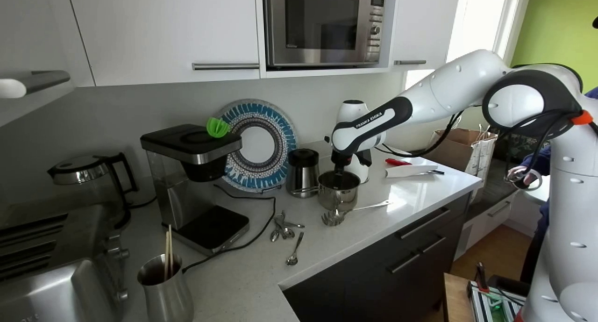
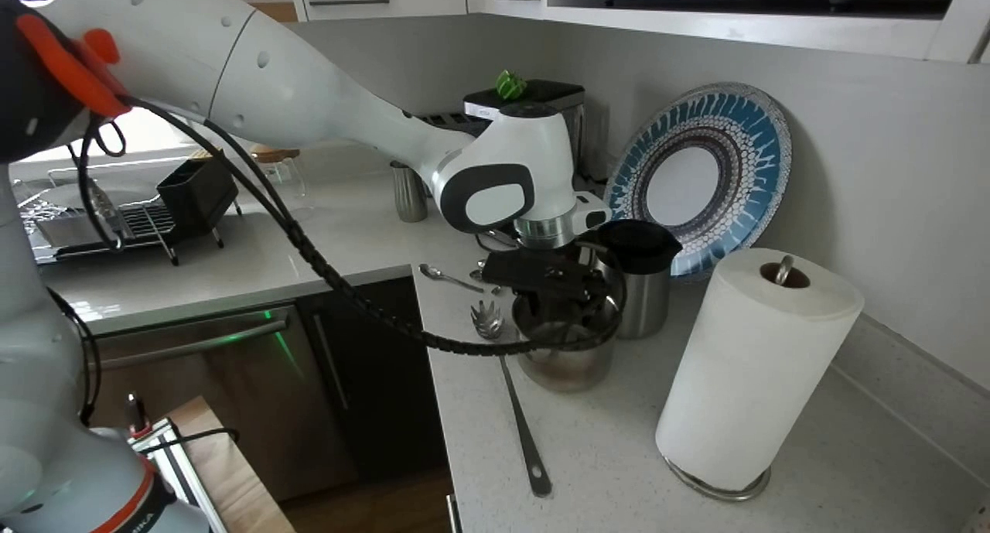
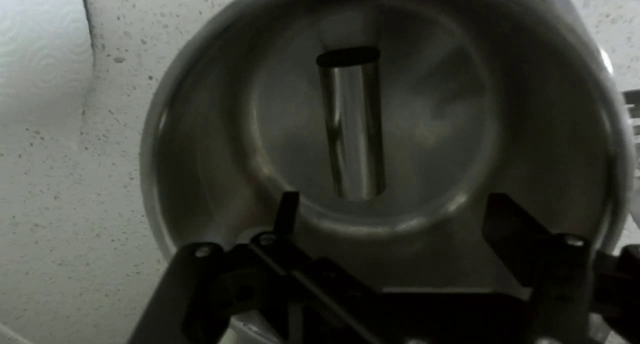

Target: Remove the metallic cylinder from the pot and put it on the counter top

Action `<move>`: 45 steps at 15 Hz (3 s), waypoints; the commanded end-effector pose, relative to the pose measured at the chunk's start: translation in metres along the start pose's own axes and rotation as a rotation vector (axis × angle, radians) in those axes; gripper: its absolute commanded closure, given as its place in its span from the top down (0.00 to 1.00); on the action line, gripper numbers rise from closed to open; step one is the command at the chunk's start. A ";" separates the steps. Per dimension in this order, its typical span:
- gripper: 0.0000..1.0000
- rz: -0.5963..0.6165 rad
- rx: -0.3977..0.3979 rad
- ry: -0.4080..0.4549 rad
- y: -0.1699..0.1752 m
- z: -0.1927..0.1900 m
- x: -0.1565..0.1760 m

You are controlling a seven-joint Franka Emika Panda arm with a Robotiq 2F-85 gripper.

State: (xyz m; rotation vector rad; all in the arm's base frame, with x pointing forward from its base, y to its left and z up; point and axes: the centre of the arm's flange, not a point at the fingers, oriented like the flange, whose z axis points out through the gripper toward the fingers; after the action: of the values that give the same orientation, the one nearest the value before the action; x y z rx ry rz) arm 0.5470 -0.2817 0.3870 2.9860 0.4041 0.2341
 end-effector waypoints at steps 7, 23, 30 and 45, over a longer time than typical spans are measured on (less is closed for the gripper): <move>0.90 0.055 -0.005 -0.060 0.018 0.025 -0.002; 0.26 0.011 0.064 -0.098 0.024 0.056 0.003; 0.11 -0.036 0.162 -0.052 0.013 0.009 0.008; 0.11 -0.313 0.275 0.096 -0.083 -0.126 -0.026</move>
State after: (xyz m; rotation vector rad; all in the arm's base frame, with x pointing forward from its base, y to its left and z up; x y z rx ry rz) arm 0.5038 -0.2415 0.4999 3.0941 0.7927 0.2910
